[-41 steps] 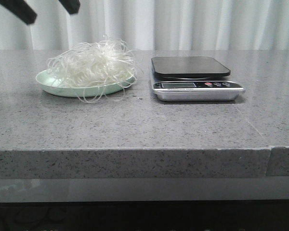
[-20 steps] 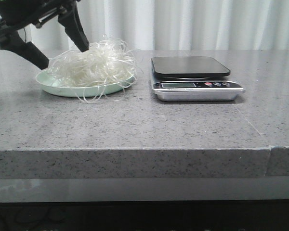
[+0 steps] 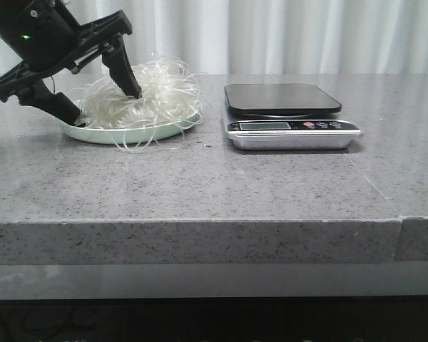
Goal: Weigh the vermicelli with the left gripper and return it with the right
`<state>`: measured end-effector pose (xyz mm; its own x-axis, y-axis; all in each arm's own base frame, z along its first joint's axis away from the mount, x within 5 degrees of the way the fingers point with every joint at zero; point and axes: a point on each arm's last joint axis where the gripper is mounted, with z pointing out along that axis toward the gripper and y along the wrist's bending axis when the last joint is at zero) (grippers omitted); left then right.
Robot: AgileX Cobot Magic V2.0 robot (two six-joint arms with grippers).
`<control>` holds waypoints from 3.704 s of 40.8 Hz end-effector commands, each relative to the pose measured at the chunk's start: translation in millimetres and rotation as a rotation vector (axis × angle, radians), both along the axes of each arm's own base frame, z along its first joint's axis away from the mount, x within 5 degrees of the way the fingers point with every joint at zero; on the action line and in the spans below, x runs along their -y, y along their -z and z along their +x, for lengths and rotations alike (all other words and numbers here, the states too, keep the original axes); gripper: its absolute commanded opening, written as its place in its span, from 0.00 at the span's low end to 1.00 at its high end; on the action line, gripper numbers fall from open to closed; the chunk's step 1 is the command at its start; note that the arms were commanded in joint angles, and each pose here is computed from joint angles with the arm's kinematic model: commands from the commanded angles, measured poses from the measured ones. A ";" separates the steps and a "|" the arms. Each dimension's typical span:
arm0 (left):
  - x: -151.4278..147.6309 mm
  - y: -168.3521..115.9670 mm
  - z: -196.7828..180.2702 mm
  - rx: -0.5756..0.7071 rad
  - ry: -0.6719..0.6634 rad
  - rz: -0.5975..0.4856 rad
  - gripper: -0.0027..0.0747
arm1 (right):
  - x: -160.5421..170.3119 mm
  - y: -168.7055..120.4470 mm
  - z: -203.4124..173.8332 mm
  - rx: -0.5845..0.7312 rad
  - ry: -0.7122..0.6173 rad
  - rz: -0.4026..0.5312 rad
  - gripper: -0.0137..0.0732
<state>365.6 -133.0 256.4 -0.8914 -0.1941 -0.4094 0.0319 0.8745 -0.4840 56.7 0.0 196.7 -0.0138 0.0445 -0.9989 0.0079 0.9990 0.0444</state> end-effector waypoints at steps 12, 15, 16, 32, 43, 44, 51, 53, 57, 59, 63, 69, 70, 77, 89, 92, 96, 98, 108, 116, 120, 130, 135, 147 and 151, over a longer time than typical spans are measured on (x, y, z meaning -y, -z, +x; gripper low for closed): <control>-0.9 -28.5 2.5 0.106 -0.043 -0.054 0.23 | 1.6 -11.9 -1.9 0.114 0.020 0.007 0.34; -0.9 -29.7 3.1 0.114 -0.044 -0.054 0.22 | 1.6 -11.9 -1.9 0.114 0.020 0.007 0.34; -0.8 -30.5 3.4 0.116 -0.043 -0.055 0.22 | 1.6 -11.9 -1.9 0.114 0.020 0.007 0.34; -0.9 -115.8 0.8 0.357 -0.017 -0.114 0.22 | 1.6 -11.9 -1.9 0.114 0.020 0.007 0.34; 7.0 -192.3 -13.9 0.570 0.019 -0.195 0.22 | 1.6 -11.9 -1.9 0.114 0.020 0.007 0.34; 9.9 -199.2 -16.2 0.589 0.028 -0.204 0.22 | 1.6 -11.9 -1.9 0.114 0.020 0.007 0.34; 33.9 -224.7 -29.9 0.692 0.071 -0.266 0.22 | 1.6 -11.9 -1.9 0.114 0.020 0.007 0.34; 42.9 -226.7 -33.8 0.708 0.085 -0.282 0.22 | 1.6 -11.9 -1.9 0.114 0.020 0.007 0.34; 63.0 -224.2 -38.5 0.716 0.120 -0.308 0.22 | 1.6 -11.9 -1.9 0.114 0.020 0.007 0.34; 73.5 -220.7 -39.4 0.716 0.137 -0.316 0.22 | 1.6 -11.9 -1.9 0.114 0.020 0.007 0.34; 95.0 -207.9 -36.4 0.700 0.164 -0.326 0.22 | 1.6 -11.9 -1.9 0.114 0.020 0.007 0.34; 121.1 -185.7 -28.3 0.677 0.186 -0.325 0.22 | 1.6 -11.9 -1.9 0.114 0.020 0.007 0.34; 125.1 -180.4 -26.2 0.669 0.191 -0.319 0.22 | 1.6 -11.9 -1.9 0.114 0.020 0.007 0.34; 137.8 -151.1 -10.8 0.610 0.200 -0.286 0.22 | 1.6 -11.9 -1.9 0.114 0.020 0.007 0.34; 151.5 -110.0 2.8 0.494 0.243 -0.223 0.22 | 1.6 -11.9 -1.9 0.114 0.020 0.007 0.34; 153.6 -102.3 4.2 0.466 0.254 -0.211 0.22 | 1.6 -11.9 -1.9 0.114 0.020 0.007 0.34; 155.1 -95.5 4.4 0.433 0.271 -0.197 0.23 | 1.6 -11.9 -1.9 0.114 0.020 0.007 0.34; 155.3 -94.0 4.2 0.426 0.277 -0.191 0.23 | 1.6 -11.9 -1.9 0.114 0.020 0.007 0.34; 153.9 -93.6 5.0 0.422 0.277 -0.187 0.24 | 1.6 -11.9 -1.9 0.114 0.020 0.007 0.34; 144.9 -113.9 -5.5 0.436 0.292 -0.193 0.86 | 1.6 -11.9 -1.9 0.114 0.020 0.007 0.34; 136.4 -126.5 -10.5 0.454 0.296 -0.185 0.86 | 1.6 -11.9 -1.9 0.114 0.020 0.007 0.34; 102.5 -161.2 -31.5 0.523 0.343 -0.021 0.86 | 1.6 -11.9 -1.9 0.114 0.020 0.007 0.34; 80.6 -183.2 -47.6 0.591 0.357 0.122 0.86 | 1.6 -11.9 -1.9 0.114 0.020 0.007 0.34; 19.9 -226.0 -85.5 0.746 0.270 0.333 0.68 | 1.6 -11.9 -1.9 0.114 0.020 0.007 0.34; -12.0 -216.9 -96.7 0.746 0.195 0.350 0.59 | 1.6 -11.9 -1.9 0.114 0.020 0.007 0.34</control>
<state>286.8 -150.5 455.4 -0.4606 0.2505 -0.8516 0.4565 0.8896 0.0148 56.7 0.0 196.9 -0.0121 0.0466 -0.9988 0.0080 0.9989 0.0465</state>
